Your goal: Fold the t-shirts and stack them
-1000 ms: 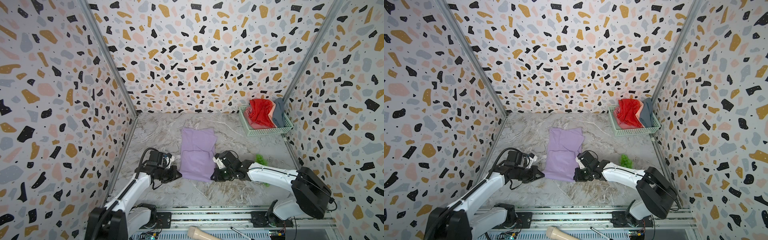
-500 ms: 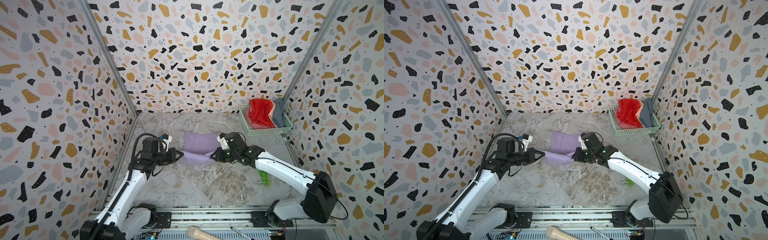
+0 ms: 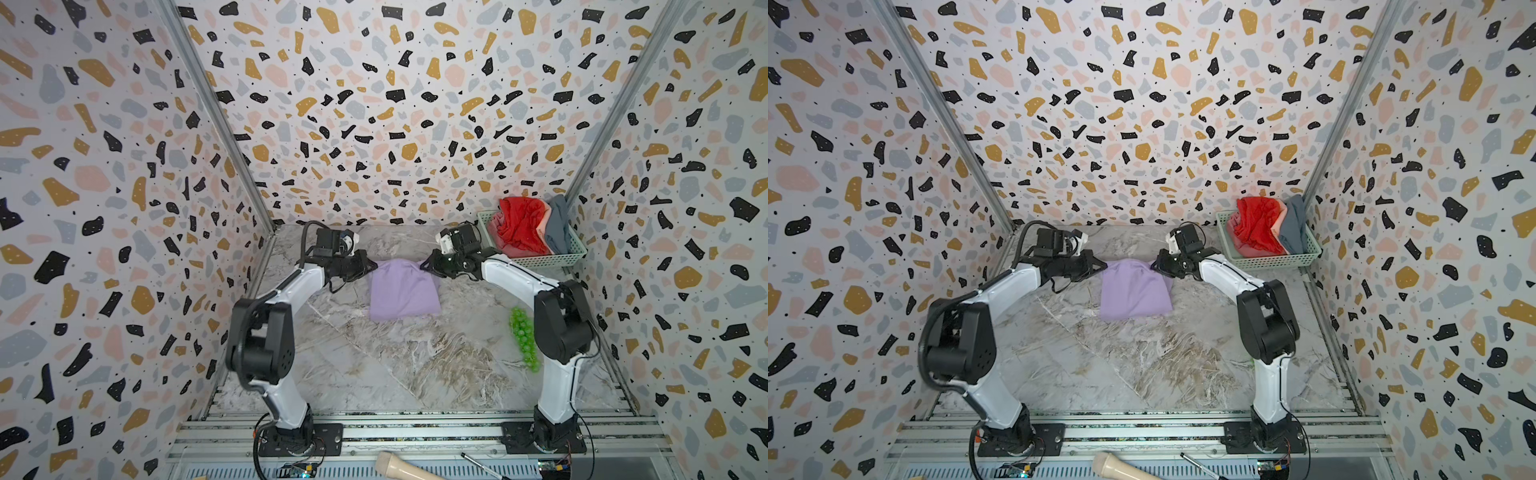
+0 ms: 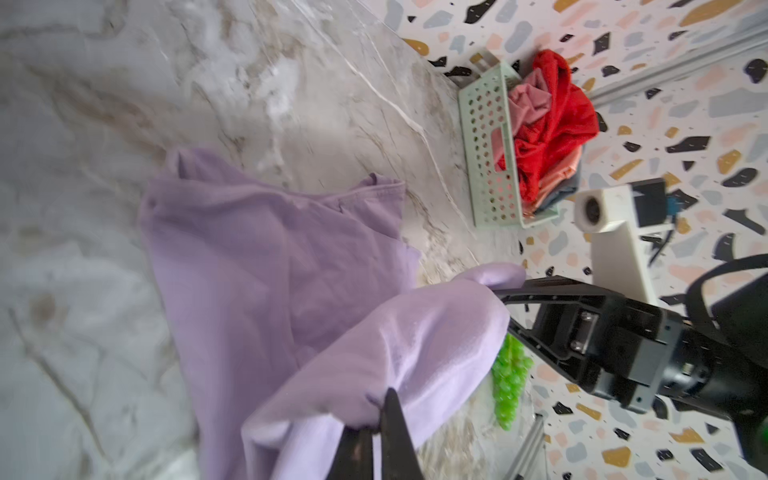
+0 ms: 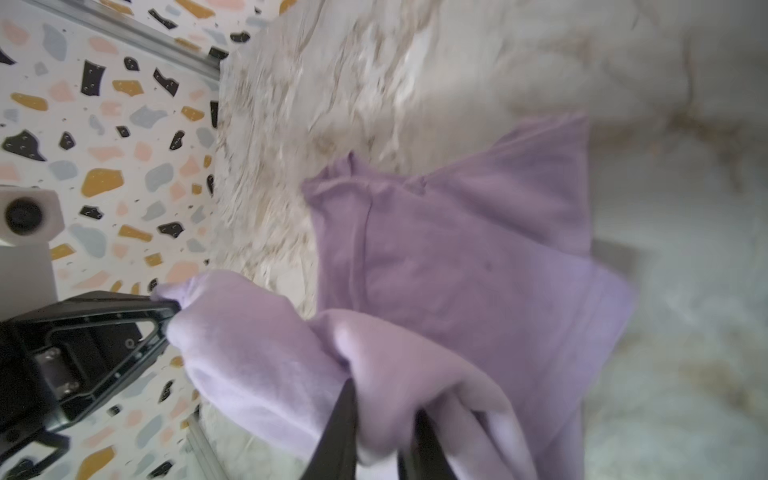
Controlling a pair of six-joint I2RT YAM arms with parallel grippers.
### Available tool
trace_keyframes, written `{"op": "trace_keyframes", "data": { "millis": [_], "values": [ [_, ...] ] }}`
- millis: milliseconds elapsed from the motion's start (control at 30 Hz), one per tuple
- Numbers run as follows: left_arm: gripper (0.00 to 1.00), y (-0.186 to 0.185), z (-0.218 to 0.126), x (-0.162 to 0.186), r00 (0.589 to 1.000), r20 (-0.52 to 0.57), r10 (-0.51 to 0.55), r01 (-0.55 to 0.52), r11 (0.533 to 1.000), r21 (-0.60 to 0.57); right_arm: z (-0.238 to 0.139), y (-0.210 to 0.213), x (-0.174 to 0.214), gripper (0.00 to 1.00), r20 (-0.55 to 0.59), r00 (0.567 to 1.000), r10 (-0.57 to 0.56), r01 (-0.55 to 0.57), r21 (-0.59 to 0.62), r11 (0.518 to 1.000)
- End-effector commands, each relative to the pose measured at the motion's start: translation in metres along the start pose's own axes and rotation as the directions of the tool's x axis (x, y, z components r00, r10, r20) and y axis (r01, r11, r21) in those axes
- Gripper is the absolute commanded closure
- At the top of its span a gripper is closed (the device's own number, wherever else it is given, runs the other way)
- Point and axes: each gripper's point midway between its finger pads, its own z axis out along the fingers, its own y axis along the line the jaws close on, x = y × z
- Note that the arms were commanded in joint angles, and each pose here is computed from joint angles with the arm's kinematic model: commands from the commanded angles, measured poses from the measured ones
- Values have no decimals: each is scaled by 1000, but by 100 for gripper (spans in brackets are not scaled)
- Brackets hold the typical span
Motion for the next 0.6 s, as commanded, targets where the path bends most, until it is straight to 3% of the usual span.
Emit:
{"op": "trace_keyframes", "data": {
  "millis": [0, 33, 100, 167, 233, 400, 567],
  "values": [
    [78, 20, 33, -37, 1000, 18, 3, -3, 1000, -12, 17, -15, -40, 40, 36, 998, -43, 41, 40, 998],
    [73, 28, 42, -44, 1000, 14, -11, 11, 1000, -25, 22, -18, -51, 33, 51, 998, -48, 46, 45, 998],
    [73, 39, 52, -63, 999, 42, -30, 33, 997, -71, 26, -21, -74, 33, 109, 991, -77, 72, 48, 996],
    [80, 46, 52, -74, 995, 75, -69, 75, 994, -81, 21, -20, -90, 32, 146, 986, -86, 82, 30, 996],
    [81, 52, 49, -78, 990, 99, -102, 111, 990, -87, 12, -20, -98, 32, 167, 982, -92, 88, 27, 996],
    [74, 59, 42, -72, 984, 110, -143, 154, 984, -93, -12, -22, -87, 31, 175, 978, -115, 109, 45, 993],
    [61, 40, 24, -57, 995, 81, -63, 73, 989, -127, -30, -19, -56, 32, 157, 983, -91, 87, 37, 996]
  ]
}}
